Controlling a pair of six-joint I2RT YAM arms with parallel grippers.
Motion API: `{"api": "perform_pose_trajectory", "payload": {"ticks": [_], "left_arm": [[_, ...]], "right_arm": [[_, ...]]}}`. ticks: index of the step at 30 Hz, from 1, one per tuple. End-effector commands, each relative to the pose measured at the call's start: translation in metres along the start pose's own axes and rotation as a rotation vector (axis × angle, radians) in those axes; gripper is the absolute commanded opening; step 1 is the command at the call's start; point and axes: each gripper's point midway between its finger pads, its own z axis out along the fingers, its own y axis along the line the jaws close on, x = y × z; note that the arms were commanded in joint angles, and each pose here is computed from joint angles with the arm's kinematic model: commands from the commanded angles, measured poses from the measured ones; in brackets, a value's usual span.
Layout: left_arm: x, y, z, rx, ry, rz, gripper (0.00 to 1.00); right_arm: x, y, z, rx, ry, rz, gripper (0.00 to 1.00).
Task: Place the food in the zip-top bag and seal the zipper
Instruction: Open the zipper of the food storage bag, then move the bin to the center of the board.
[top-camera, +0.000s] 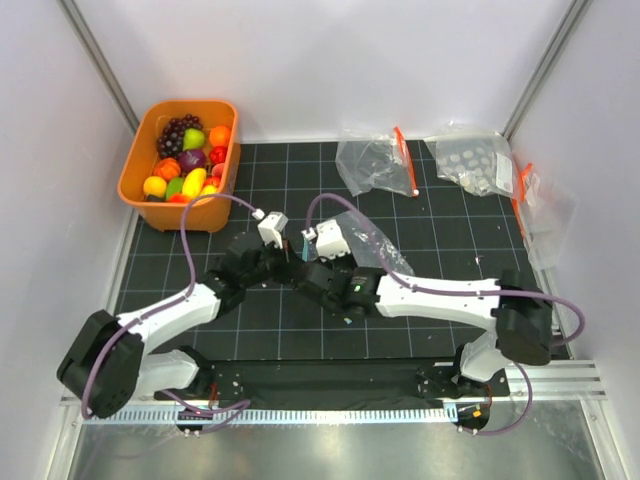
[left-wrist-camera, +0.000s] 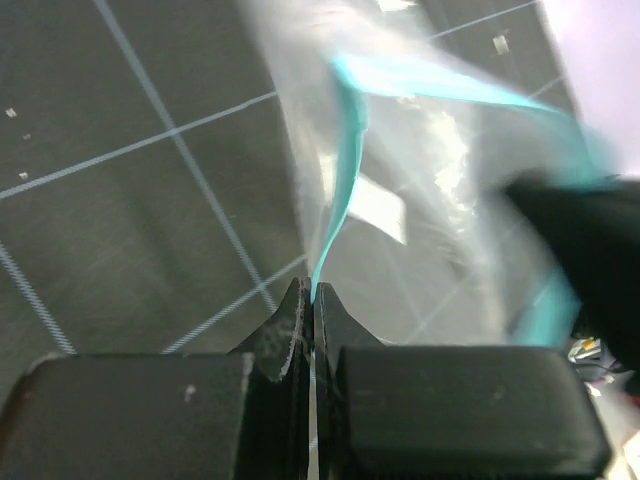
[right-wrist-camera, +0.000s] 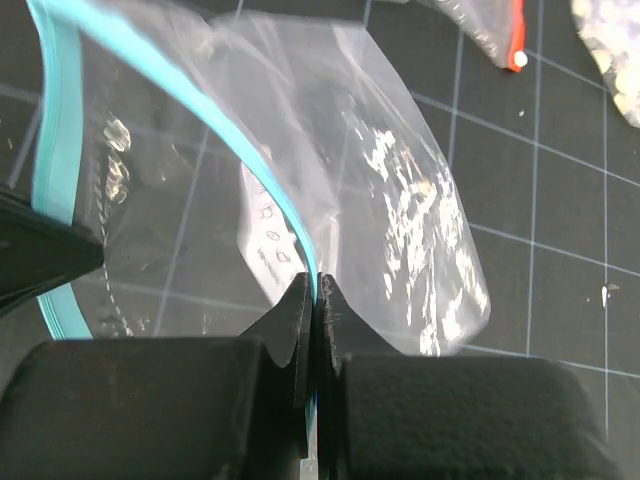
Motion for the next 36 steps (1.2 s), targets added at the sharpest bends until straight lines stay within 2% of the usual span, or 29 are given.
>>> {"api": "perform_pose_trajectory", "payload": {"ticks": [1,4,9,12,15,16,22,25,27,28,29,30,31,32,35,36], "left_arm": [[0.000,0.010,0.011,-0.061,0.052,0.021,0.00],[0.007,0.013,0.016,-0.065,0.086,0.014,0.00],[0.003,0.028,0.014,-0.153,0.075,0.028,0.01],[0.001,0.038,0.008,-0.218,0.067,0.040,0.12],[-0.010,0.048,-0.001,-0.293,0.022,0.062,0.35],[-0.014,0.050,-0.004,-0.311,0.005,0.066,0.52],[-0.042,0.030,-0.021,-0.286,-0.089,0.036,0.92],[-0.056,0.031,-0.040,-0.353,-0.134,-0.008,0.97],[-0.078,0.036,-0.055,-0.451,-0.206,-0.053,1.00],[-0.074,0.047,-0.066,-0.530,-0.191,-0.068,1.00],[-0.095,0.052,-0.077,-0.598,-0.262,-0.101,1.00],[-0.101,0.057,-0.083,-0.636,-0.275,-0.113,1.00],[-0.100,0.066,-0.088,-0.687,-0.250,-0.123,1.00],[-0.122,0.073,-0.098,-0.722,-0.297,-0.155,1.00],[-0.152,0.092,-0.104,-0.750,-0.314,-0.236,1.00],[-0.163,0.114,-0.114,-0.804,-0.327,-0.280,1.00]], "right_arm": [[-0.041,-0.030,-0.011,0.011,-0.051,0.105,0.01],[-0.053,-0.045,-0.010,0.026,-0.045,0.088,0.01],[-0.066,-0.071,-0.004,0.090,-0.009,0.054,0.01],[-0.065,-0.070,-0.002,0.098,0.011,0.034,0.01],[-0.063,-0.064,-0.003,0.078,0.039,0.030,0.01],[-0.063,-0.062,-0.003,0.068,0.045,0.033,0.01],[-0.059,-0.043,0.007,0.012,0.099,0.016,0.01],[-0.053,-0.044,0.023,0.014,0.141,0.028,0.01],[-0.049,-0.046,0.030,0.004,0.163,0.048,0.01],[-0.045,-0.047,0.035,-0.002,0.174,0.064,0.01],[-0.045,-0.048,0.035,-0.008,0.176,0.069,0.01],[-0.043,-0.049,0.036,-0.011,0.179,0.075,0.01],[-0.042,-0.050,0.036,-0.016,0.182,0.078,0.01],[-0.042,-0.050,0.035,-0.019,0.181,0.079,0.01],[-0.043,-0.054,0.030,-0.027,0.181,0.089,0.01],[-0.042,-0.056,0.028,-0.030,0.183,0.091,0.01]]}}
